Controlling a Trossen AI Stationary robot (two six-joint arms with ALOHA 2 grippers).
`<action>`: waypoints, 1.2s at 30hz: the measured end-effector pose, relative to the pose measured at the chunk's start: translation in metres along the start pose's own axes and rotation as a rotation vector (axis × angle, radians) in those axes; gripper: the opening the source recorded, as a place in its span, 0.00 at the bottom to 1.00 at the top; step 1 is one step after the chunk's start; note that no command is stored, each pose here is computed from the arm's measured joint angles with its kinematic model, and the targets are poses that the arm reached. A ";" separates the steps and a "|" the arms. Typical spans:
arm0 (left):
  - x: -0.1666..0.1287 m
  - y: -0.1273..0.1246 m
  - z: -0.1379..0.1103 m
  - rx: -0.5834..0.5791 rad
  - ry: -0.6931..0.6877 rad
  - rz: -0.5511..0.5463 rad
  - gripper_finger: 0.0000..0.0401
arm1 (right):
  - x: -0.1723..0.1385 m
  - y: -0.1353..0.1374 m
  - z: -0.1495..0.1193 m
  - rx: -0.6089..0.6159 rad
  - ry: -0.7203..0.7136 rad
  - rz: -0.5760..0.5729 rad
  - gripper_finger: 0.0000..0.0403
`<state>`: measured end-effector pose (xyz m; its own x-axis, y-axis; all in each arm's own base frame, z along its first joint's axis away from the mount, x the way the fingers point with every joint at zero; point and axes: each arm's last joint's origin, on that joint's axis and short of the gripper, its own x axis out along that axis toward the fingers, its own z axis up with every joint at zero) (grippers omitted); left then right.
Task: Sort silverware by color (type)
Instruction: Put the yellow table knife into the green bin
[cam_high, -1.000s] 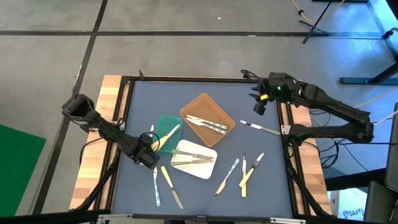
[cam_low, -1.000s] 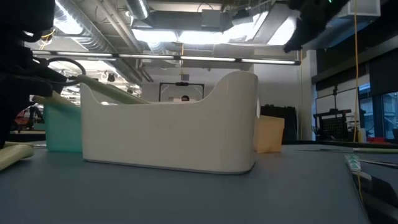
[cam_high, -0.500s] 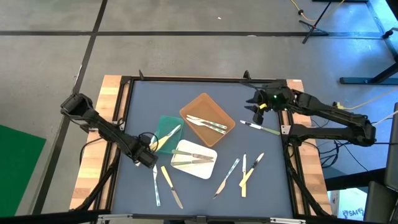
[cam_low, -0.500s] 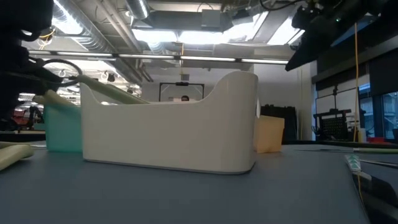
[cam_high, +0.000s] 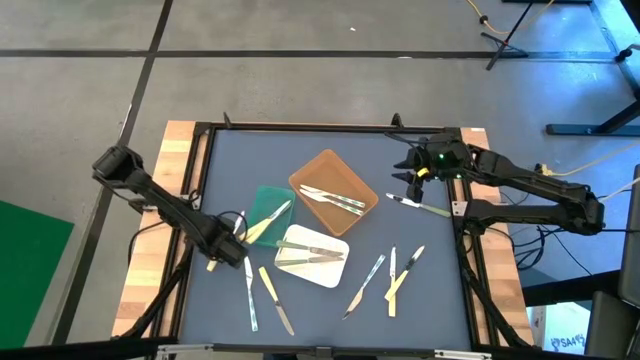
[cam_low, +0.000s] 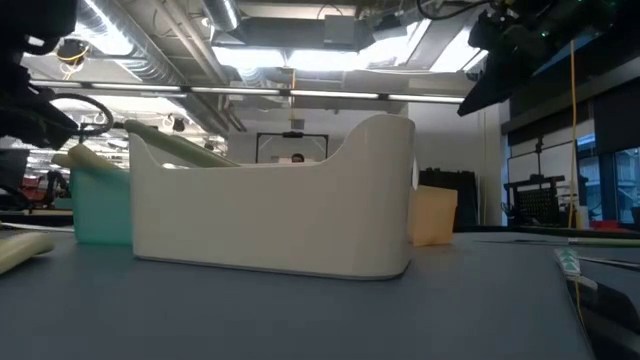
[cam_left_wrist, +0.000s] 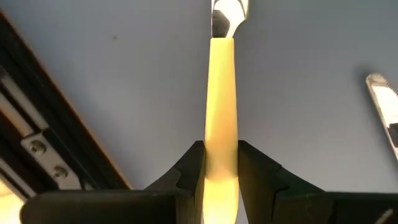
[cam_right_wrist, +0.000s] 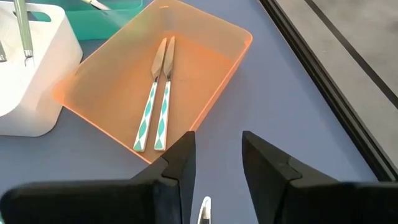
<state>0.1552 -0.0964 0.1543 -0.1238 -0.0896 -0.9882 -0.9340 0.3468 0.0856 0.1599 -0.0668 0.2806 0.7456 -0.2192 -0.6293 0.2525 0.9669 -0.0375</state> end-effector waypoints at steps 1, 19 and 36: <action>-0.002 0.001 0.000 -0.001 0.004 -0.006 0.17 | 0.000 0.000 0.000 0.000 0.000 0.000 0.29; -0.044 0.039 0.003 -0.092 -0.044 -0.201 0.17 | 0.000 0.000 0.000 -0.007 0.000 0.000 0.29; -0.085 0.035 0.005 -0.016 -0.155 -0.785 0.17 | 0.000 0.000 0.000 -0.008 0.000 0.000 0.29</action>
<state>0.1351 -0.0724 0.2408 0.6185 -0.1708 -0.7670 -0.7341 0.2227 -0.6415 0.1599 -0.0668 0.2806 0.7456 -0.2194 -0.6293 0.2478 0.9678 -0.0438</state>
